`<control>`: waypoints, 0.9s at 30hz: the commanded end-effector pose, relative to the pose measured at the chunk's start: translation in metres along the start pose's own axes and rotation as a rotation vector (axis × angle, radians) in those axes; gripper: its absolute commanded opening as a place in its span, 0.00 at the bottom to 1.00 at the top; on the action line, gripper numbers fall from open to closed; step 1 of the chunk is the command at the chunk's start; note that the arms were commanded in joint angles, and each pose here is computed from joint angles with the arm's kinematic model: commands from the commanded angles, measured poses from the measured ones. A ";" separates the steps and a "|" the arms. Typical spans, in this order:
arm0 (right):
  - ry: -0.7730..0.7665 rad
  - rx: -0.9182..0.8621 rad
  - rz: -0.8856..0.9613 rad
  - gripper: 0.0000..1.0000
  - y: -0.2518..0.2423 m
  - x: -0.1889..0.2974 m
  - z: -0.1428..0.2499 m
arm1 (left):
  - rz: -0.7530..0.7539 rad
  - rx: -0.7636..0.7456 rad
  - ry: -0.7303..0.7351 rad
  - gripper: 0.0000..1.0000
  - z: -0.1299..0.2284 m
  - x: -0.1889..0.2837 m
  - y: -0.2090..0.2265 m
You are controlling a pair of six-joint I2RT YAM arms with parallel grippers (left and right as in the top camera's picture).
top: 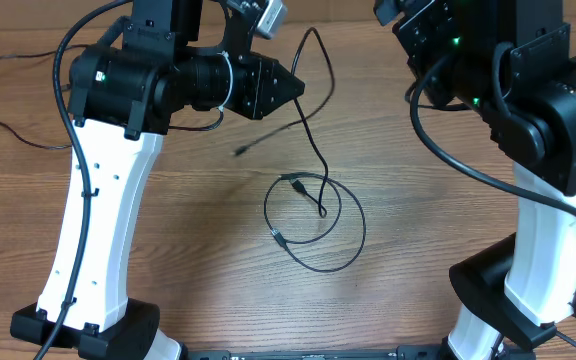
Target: Untangle cables
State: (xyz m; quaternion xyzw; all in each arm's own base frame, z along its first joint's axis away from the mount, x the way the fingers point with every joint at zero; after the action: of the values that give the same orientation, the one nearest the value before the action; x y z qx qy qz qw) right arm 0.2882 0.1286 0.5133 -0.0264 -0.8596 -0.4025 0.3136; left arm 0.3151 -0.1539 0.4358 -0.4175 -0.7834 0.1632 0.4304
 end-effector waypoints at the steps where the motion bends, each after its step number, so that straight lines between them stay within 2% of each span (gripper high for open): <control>1: -0.035 0.205 0.039 1.00 -0.003 -0.003 -0.003 | -0.092 0.009 -0.080 0.04 -0.001 0.021 -0.011; 8: 0.008 0.378 0.085 1.00 -0.006 -0.017 0.002 | -0.293 0.126 -0.257 0.04 0.000 0.069 -0.009; 12: 0.037 0.386 0.121 1.00 -0.009 -0.028 0.006 | -0.374 0.221 -0.319 0.05 0.005 0.096 0.006; 15: 0.059 0.393 0.150 1.00 -0.012 -0.036 0.009 | -0.427 0.351 -0.363 0.04 0.010 0.120 0.027; 18: 0.084 0.401 0.182 1.00 -0.016 -0.045 0.013 | -0.436 0.445 -0.389 0.04 0.017 0.143 0.046; 27: 0.125 0.412 0.230 1.00 -0.022 -0.059 0.019 | -0.610 0.694 -0.544 0.04 0.046 0.216 0.096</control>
State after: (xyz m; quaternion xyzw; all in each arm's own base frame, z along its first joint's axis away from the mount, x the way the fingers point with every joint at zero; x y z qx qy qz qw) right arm 0.3184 0.1409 0.4571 -0.0299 -0.8917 -0.1871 0.4110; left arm 0.2741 0.0618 0.4617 0.0285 -0.8531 0.3645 0.3721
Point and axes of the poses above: each gripper's point midway between its finger pads, its own x axis back along the fingers, its own y axis along the line the jaws close on, z = x × y, the point moved 9 cm from there along x, back along the fingers, and after that the axes turned 5 degrees about x, right-handed, at the moved point
